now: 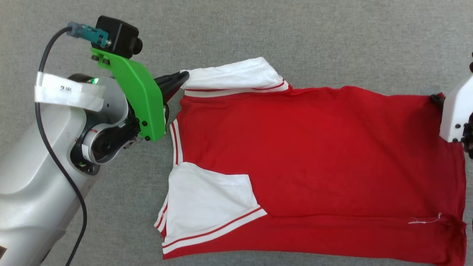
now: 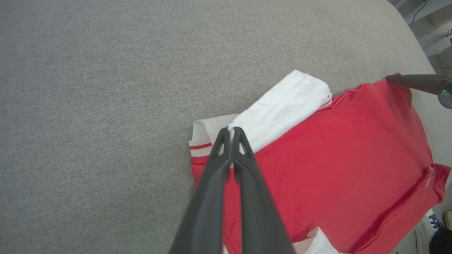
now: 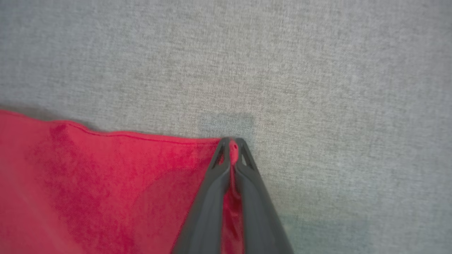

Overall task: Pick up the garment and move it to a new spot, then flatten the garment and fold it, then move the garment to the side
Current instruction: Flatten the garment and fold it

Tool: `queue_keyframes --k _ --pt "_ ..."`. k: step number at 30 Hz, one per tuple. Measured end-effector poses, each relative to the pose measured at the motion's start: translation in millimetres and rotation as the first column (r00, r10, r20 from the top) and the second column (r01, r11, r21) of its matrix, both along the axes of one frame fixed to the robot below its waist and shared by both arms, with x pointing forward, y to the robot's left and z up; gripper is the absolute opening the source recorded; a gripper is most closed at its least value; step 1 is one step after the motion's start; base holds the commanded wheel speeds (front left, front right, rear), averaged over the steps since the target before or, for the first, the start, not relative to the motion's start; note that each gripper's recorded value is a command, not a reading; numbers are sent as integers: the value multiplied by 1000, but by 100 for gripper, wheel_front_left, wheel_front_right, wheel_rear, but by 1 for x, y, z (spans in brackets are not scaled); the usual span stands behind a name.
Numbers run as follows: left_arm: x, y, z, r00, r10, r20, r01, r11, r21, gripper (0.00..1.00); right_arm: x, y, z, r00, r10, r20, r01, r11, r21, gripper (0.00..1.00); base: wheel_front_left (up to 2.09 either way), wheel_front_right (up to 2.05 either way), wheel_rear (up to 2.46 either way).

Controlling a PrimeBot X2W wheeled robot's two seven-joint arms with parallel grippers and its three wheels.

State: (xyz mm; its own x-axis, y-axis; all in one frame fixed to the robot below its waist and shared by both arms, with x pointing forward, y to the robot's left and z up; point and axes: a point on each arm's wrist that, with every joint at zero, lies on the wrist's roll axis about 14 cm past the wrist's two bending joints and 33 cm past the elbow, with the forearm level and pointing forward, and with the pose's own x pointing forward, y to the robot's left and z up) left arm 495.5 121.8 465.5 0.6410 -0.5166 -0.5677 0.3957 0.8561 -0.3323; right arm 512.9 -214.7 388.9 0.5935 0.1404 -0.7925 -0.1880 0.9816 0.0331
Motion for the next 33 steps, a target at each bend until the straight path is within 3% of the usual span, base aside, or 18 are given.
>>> queue_keyframes --k 9,21,27,33 --pt "-17 2 13 998 48 48 -47 998 -34 0 -13 -12 34 986 -50 161 41 997 59 0 0 0 0" --pt "-59 12 30 991 110 79 -105 992 -74 0 -48 -14 78 920 -98 380 38 986 162 0 0 0 0" --pt "-97 21 13 989 148 15 -146 985 -89 0 -78 -11 73 905 -115 410 32 978 204 0 0 0 0" --pt "-133 20 -17 984 153 -88 -160 984 -77 0 -105 -4 61 921 -108 374 17 971 238 0 0 0 0"
